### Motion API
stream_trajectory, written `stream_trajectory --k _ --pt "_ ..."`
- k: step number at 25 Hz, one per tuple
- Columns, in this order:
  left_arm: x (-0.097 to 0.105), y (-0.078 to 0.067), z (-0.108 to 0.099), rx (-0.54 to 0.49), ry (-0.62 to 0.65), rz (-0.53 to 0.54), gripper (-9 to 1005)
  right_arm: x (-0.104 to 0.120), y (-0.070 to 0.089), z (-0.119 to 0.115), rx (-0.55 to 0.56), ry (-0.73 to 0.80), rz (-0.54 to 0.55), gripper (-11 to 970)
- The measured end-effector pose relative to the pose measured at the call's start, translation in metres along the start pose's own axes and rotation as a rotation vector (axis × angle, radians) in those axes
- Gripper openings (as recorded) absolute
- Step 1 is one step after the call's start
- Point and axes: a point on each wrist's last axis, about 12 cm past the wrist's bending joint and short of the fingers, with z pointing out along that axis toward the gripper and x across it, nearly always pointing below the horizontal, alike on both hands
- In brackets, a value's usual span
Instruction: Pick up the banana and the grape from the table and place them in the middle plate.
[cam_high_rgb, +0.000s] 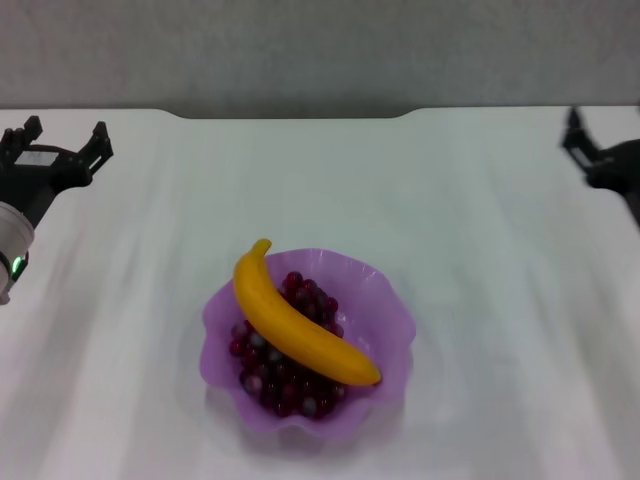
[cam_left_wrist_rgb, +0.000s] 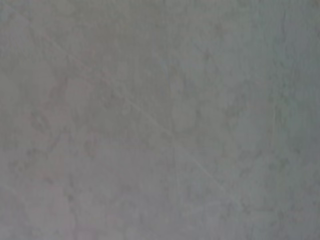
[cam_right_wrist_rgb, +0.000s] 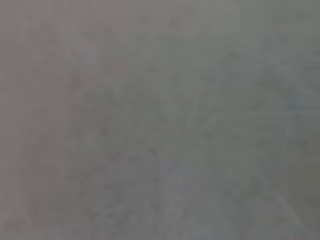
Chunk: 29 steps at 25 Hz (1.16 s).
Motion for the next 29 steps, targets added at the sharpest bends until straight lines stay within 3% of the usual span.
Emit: stream_trajectory --k 4,12,24,29 --pt "0.0 0.0 0.002 -0.008 0.014 -0.009 887 0.006 -0.018 -0.003 0.048 -0.003 0.043 882" --pt "0.0 0.01 0.013 -0.088 0.103 -0.042 887 0.011 -0.038 0.002 0.118 0.026 0.028 882" --pt "-0.013 0.028 0.024 -0.167 0.107 -0.08 887 0.014 -0.046 0.0 0.15 0.038 0.047 882" --pt "-0.018 0.029 0.025 -0.161 0.082 -0.07 887 0.014 -0.046 0.0 0.151 0.036 0.046 882"
